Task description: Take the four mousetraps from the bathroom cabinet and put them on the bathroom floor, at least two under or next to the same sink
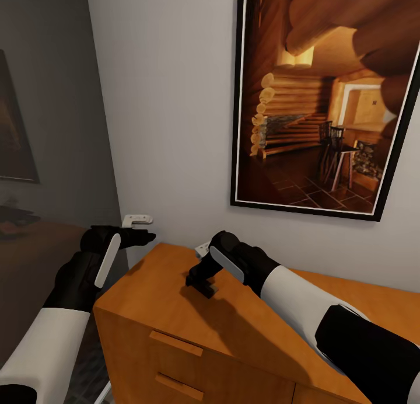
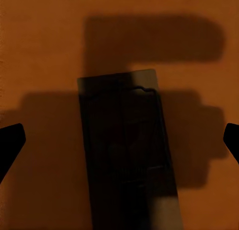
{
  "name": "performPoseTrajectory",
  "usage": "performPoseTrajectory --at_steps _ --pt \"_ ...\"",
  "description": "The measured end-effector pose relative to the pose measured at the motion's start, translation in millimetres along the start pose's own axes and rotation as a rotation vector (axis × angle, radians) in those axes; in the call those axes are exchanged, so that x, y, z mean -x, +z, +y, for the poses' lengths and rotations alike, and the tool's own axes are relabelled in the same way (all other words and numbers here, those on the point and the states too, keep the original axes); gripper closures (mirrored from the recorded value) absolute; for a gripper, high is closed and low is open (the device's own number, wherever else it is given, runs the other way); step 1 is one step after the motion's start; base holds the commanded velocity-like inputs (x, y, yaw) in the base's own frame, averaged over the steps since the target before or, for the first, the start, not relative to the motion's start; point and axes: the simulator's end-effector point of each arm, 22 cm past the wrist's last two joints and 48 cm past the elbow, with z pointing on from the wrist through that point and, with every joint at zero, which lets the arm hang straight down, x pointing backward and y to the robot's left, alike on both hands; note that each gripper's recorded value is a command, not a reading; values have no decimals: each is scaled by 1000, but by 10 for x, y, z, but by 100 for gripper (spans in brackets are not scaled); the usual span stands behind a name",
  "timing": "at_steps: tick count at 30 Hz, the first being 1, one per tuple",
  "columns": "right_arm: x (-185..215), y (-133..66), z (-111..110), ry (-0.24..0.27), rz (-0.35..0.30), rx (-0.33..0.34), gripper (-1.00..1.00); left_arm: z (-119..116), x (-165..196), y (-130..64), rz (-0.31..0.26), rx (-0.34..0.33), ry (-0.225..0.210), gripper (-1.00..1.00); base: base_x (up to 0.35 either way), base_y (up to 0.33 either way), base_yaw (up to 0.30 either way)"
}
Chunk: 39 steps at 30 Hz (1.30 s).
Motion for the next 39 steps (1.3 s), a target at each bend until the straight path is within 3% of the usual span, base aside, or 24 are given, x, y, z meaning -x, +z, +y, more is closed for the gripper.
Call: performPoseTrajectory --at_steps 39 --pt "-115 59 -126 24 30 -18 -100 0 0 0 0 0 0 -100 0 0 0"
